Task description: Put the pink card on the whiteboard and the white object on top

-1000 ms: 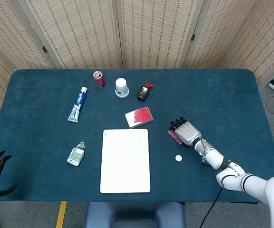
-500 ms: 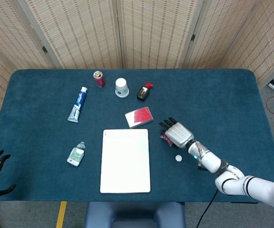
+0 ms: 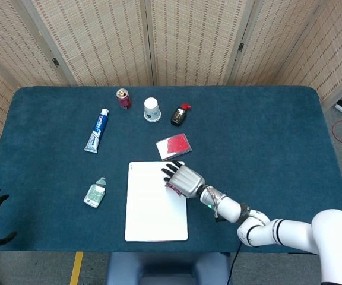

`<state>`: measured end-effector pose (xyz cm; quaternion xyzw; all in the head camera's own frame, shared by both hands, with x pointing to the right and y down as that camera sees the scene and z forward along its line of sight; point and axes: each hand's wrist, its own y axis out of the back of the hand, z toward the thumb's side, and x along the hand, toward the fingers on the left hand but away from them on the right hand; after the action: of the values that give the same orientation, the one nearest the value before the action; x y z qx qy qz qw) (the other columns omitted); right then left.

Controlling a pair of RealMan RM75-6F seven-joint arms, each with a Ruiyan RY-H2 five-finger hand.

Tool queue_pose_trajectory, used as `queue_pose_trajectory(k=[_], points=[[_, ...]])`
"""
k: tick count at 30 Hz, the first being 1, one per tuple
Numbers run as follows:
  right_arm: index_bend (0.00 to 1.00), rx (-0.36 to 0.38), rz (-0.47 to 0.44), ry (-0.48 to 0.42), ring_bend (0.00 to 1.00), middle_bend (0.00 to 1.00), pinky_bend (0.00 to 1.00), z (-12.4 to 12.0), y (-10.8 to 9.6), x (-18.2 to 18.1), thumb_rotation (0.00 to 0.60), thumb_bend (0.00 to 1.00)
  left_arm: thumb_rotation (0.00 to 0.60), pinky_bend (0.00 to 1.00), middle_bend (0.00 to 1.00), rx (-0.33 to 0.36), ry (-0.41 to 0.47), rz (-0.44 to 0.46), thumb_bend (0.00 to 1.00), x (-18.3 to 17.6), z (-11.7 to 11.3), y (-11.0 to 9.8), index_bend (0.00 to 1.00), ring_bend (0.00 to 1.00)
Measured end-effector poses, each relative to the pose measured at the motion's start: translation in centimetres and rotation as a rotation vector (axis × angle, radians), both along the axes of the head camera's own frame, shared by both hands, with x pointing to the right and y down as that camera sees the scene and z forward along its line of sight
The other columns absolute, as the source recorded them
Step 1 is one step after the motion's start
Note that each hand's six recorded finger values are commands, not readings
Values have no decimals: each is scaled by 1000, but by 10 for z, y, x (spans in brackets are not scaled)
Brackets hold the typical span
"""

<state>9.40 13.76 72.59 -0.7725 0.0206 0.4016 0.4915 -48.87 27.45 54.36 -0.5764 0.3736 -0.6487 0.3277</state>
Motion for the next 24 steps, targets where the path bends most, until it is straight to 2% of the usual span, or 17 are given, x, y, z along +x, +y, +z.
queue_pose_trajectory(k=[5,15,20,24], points=[[105,-1,-11,2,69,92,34,2,1,-13,600,317,600,0,104,0,-1,-7,151,-2,0,2,190,118],[56,2,-8,-11,71,91,34,-4,1,-21,600,317,600,0,104,1,3,-9,150,-4,1,2,190,118],[58,28,33,-27,65,92,34,-21,-5,1,600,317,600,0,104,4,7,-7,150,-4,1,1,190,118],[103,65,91,-28,68,100,34,-40,-12,36,600,317,600,0,104,6,17,0,151,-1,2,0,190,118]])
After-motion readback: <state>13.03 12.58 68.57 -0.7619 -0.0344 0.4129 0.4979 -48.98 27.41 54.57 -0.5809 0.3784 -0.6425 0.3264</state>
